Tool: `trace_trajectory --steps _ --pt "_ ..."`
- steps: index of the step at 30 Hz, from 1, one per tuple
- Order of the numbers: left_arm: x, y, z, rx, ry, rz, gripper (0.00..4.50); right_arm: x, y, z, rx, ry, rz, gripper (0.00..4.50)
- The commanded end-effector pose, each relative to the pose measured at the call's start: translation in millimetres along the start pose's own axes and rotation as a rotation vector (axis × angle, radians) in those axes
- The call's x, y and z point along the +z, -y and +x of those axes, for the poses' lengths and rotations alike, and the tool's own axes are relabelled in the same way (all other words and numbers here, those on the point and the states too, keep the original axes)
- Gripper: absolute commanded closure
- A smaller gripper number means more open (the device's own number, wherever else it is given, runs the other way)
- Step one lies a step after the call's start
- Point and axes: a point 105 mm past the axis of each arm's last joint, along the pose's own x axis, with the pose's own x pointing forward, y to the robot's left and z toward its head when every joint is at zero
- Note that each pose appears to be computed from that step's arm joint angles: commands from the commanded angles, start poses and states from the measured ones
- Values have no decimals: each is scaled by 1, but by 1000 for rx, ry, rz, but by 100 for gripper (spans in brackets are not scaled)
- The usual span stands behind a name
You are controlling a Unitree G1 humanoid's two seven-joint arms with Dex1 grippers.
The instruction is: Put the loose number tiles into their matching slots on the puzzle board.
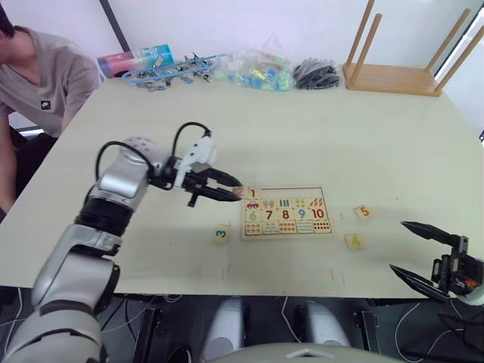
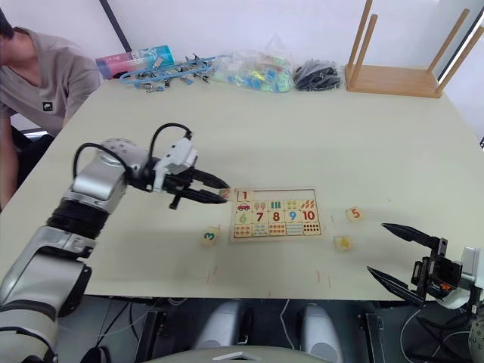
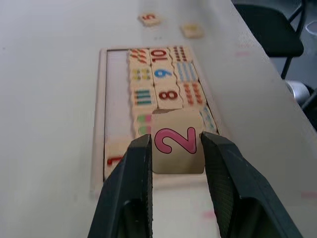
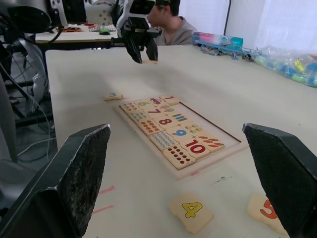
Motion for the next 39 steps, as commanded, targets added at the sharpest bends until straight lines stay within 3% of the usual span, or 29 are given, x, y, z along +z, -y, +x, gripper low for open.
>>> trace_trajectory --steps 1,13,39 --pt "10 -4 11 4 -66 73 352 11 1 -2 -17 14 -55 0" --pt "13 -35 53 127 -198 130 352 8 2 -1 -42 19 -55 0" --pt "-4 -42 58 141 -254 67 352 5 4 -4 -59 -4 -75 0"
